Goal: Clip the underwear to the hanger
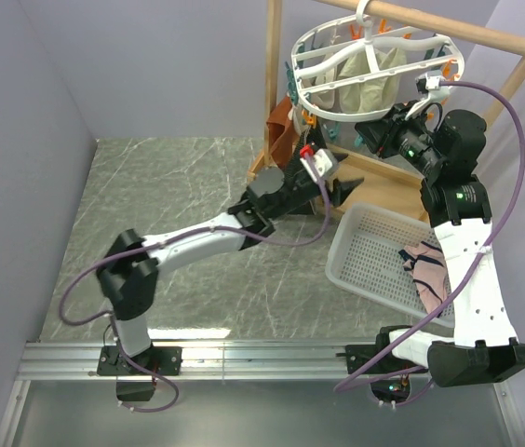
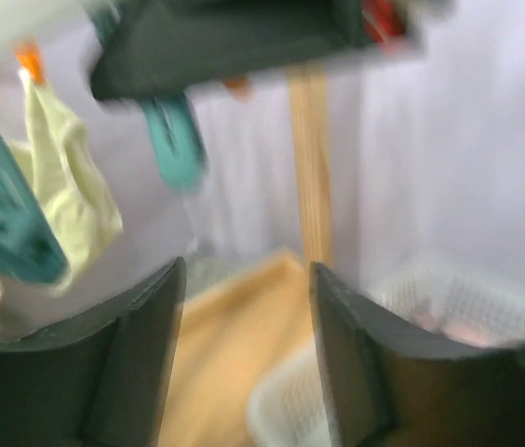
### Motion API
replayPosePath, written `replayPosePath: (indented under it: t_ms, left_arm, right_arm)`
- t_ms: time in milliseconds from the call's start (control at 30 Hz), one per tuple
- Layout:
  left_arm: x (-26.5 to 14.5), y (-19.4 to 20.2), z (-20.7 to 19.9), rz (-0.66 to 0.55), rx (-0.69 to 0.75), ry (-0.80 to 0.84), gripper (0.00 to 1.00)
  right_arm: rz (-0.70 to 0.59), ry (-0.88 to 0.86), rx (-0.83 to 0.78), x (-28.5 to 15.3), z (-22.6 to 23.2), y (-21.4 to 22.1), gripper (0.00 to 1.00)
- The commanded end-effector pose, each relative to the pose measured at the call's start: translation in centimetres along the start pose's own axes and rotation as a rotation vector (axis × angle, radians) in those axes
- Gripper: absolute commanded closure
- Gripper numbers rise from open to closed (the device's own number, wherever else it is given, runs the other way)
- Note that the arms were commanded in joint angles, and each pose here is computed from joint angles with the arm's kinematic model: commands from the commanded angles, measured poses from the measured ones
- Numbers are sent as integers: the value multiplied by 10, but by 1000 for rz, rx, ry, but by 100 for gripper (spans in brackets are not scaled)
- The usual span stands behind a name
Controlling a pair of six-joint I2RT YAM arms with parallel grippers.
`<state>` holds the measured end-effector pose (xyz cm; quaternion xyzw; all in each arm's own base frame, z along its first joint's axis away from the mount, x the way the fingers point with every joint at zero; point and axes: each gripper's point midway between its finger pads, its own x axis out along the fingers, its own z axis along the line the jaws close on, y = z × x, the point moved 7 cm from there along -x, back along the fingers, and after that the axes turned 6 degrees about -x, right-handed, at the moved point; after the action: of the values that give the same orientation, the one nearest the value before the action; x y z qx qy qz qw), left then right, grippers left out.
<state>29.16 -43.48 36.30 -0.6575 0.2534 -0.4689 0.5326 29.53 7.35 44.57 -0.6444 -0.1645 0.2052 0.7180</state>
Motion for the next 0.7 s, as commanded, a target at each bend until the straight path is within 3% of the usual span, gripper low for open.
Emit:
replayPosePath:
  t_ms: [0, 67, 100, 233, 467, 667]
  left_arm:
    - [-40, -25, -10, 111, 96, 188, 28]
    - [-61, -25, -10, 176, 135, 249, 20]
    - [-73, -14, -11, 263, 130, 286, 21]
    - [-97, 1, -6, 427, 228, 376, 21]
    - [-97, 19, 12, 626, 543, 581, 15]
    - [-79, 34, 25, 715, 679, 661, 11]
  right_arm:
    - [-71, 10, -17, -1, 3, -18, 100]
    - [-72, 8, -15, -1, 3, -18, 100]
    - [-73, 8, -14, -1, 4, -19, 100]
    - [-69, 3, -7, -1, 6, -19, 100]
    - [-61, 7, 4, -1, 9, -18, 100]
    - [-54, 5, 7, -1, 11, -19, 100]
